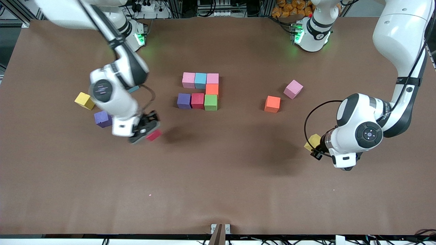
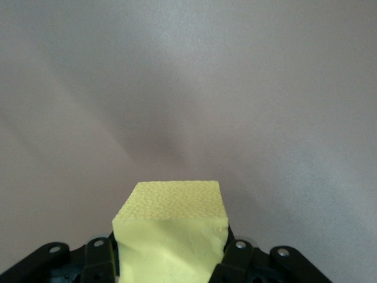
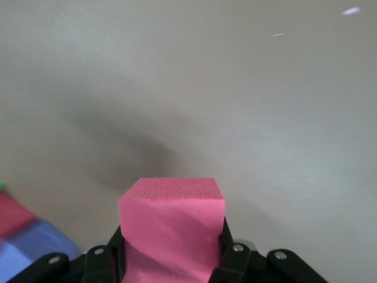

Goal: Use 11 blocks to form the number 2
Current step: 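Place the pink cube beside purple with the right gripper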

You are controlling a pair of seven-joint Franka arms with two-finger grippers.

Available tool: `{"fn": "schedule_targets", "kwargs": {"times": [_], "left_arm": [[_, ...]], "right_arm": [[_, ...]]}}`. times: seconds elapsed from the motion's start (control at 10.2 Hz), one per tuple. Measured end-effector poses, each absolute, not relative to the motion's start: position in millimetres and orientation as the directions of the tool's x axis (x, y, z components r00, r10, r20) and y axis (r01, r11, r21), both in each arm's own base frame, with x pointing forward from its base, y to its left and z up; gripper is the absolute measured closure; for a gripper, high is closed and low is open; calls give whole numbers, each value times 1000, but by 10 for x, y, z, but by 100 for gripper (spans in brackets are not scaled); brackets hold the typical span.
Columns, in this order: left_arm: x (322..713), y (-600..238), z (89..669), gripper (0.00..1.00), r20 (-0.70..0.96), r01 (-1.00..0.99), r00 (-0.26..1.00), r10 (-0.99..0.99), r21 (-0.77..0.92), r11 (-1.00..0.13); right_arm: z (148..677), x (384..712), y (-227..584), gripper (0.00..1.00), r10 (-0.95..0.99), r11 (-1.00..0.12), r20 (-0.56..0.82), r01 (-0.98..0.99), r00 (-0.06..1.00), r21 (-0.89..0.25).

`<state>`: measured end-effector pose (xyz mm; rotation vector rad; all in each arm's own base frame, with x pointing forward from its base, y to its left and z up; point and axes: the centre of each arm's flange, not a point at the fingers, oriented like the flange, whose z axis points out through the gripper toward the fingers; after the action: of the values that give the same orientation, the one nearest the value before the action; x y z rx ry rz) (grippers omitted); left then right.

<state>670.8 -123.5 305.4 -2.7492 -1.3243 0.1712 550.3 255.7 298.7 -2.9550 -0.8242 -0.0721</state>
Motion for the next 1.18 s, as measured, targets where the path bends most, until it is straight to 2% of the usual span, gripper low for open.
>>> {"fn": "schedule_targets", "kwargs": {"times": [0.2, 0.59, 1.18], "left_arm": [[6702, -1262, 3028, 43, -68, 770, 622, 780, -127, -625], [6696, -1303, 3036, 43, -70, 766, 627, 776, -125, -630], [6717, -1264, 3060, 43, -71, 773, 620, 782, -119, -624]], "right_arm": [[2751, 5189, 3026, 41, 360, -928, 40, 362, 932, -88], [2304, 4914, 3226, 41, 95, -990, -24, 92, 995, -111], [2175, 4731, 3293, 41, 13, -996, -64, 7, 998, -91]]}}
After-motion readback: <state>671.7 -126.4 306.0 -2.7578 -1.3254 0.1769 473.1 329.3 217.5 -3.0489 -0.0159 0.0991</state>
